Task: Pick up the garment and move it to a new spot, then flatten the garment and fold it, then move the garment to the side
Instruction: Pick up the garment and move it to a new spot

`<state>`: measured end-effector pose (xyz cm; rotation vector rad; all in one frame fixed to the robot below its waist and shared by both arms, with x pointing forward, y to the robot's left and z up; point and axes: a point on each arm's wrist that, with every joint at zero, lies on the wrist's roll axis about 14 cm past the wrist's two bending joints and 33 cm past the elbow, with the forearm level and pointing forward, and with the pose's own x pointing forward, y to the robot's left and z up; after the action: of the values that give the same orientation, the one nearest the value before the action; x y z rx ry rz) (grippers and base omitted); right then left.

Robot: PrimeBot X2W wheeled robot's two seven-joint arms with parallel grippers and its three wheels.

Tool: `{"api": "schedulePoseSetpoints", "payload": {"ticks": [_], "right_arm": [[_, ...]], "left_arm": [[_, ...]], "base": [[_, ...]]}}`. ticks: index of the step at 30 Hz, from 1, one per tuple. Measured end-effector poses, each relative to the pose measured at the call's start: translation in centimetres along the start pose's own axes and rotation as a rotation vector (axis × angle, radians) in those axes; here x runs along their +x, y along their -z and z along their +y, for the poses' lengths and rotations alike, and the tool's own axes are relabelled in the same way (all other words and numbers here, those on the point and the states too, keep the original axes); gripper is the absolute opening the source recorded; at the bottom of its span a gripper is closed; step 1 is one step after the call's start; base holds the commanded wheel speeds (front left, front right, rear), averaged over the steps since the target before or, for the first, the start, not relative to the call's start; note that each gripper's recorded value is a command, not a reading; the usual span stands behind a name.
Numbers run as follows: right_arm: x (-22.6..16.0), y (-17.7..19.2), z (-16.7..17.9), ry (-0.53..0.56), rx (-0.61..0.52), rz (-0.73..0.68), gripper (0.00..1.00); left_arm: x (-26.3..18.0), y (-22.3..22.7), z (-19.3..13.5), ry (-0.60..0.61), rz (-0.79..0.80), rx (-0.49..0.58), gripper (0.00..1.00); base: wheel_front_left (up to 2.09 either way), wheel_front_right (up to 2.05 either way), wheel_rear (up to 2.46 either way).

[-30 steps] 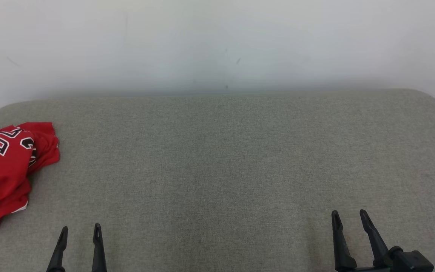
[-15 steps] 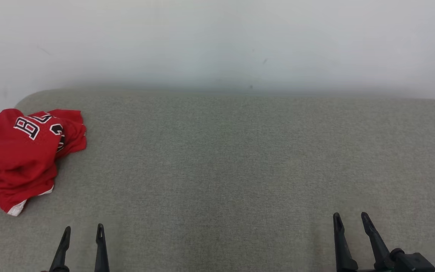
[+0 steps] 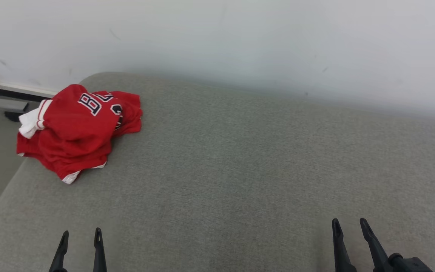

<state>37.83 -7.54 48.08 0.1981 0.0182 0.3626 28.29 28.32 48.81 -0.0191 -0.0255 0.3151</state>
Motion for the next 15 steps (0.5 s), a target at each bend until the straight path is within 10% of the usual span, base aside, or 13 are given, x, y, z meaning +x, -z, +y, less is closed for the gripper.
{"api": "schedulePoseSetpoints", "payload": {"ticks": [15], "right_arm": [[2.0,1.2,6.4,-0.201,0.011,0.042,1.0]], "left_arm": [[-5.4,0.3,6.4,-0.214,0.005,-0.004,1.0]], "base": [[0.0,0.0,0.0]]}}
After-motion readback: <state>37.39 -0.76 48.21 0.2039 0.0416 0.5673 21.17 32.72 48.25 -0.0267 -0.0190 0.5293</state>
